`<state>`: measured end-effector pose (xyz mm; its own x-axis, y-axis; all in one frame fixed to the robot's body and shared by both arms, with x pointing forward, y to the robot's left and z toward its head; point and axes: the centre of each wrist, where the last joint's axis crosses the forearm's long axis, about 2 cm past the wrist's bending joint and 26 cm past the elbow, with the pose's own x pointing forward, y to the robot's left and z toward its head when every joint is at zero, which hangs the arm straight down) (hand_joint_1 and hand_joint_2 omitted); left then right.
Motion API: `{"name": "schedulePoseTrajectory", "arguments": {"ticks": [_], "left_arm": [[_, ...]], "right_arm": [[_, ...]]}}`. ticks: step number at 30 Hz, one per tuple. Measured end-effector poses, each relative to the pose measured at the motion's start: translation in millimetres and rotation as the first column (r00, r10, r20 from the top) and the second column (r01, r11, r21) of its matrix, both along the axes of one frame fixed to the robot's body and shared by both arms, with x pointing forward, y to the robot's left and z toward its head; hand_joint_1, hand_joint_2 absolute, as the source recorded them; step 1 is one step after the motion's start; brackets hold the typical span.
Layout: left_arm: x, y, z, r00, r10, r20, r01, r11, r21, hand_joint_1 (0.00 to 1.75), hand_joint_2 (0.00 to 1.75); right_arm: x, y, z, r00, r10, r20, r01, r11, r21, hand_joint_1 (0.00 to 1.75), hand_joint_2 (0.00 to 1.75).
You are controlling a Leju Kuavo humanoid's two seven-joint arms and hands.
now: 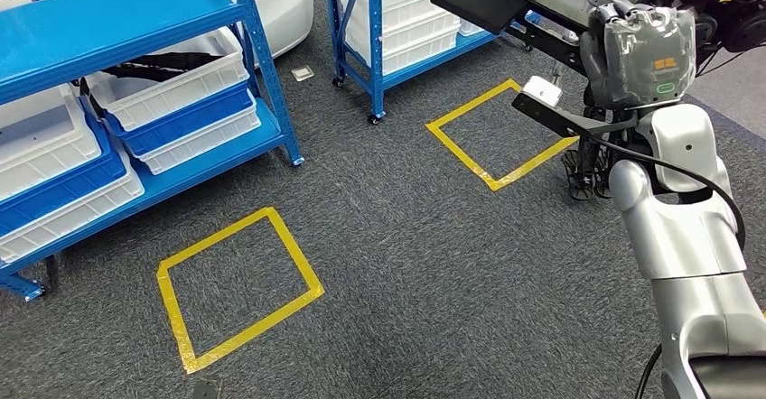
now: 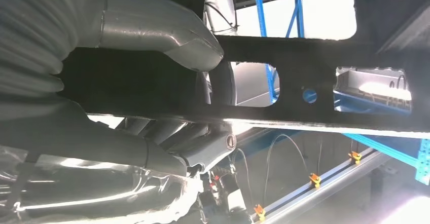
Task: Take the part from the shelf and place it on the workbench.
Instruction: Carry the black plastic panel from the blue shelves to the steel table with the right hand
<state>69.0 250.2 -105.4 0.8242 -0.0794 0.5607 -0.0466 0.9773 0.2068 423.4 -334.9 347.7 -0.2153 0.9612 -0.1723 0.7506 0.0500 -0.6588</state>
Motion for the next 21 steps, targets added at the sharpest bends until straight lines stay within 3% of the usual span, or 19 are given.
{"name": "schedulePoseTrajectory", "arguments": {"ticks": [21], "left_arm": [[0.0,0.5,0.0,1.000,-0.004,0.002,0.004,1.000,0.000,0.00,1.75]], "right_arm": [[0.5,1.0,-0.2,1.000,0.008,-0.024,-0.007,1.000,0.018,1.75,1.75]]}}
